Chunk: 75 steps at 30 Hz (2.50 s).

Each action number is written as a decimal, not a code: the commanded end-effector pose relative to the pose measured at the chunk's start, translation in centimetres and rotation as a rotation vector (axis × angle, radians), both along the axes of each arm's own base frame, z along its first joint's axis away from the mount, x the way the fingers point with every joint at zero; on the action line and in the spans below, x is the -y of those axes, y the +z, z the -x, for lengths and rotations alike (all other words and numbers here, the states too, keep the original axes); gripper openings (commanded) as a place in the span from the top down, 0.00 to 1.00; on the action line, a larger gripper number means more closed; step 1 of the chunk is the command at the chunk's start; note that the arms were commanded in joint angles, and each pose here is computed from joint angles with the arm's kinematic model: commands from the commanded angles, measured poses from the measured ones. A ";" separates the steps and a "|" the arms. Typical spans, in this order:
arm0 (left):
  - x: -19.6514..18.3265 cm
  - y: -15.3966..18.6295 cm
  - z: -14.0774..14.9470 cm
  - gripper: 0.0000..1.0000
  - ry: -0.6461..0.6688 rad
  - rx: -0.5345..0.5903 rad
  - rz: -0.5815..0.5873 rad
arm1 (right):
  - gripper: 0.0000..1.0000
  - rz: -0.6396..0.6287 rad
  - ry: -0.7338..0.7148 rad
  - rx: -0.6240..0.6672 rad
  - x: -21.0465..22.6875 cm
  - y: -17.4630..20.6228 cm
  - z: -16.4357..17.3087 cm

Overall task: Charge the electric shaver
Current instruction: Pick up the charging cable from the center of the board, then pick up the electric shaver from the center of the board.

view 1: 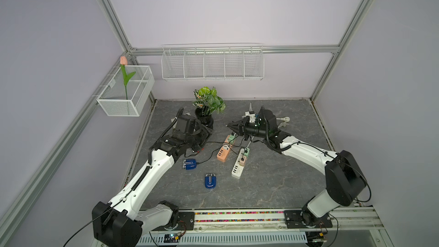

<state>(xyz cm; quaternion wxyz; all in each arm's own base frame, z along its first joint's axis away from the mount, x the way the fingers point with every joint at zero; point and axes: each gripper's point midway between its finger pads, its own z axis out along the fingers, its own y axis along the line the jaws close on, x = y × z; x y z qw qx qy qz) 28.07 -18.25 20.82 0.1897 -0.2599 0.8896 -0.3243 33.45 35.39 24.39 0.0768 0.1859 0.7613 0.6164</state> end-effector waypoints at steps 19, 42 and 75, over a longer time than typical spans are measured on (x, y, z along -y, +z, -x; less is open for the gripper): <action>-0.8 -17.3 12.3 0.24 -0.492 -0.326 -0.521 | 0.93 0.022 0.133 0.125 0.9 -0.3 2.1; -0.1 -20.1 11.0 0.38 -0.470 -0.411 -0.586 | 0.93 0.025 0.112 0.105 1.7 -0.9 2.0; -0.7 -0.7 -2.1 1.00 0.413 -0.453 0.324 | 0.93 -0.006 0.348 0.511 -3.4 1.9 4.6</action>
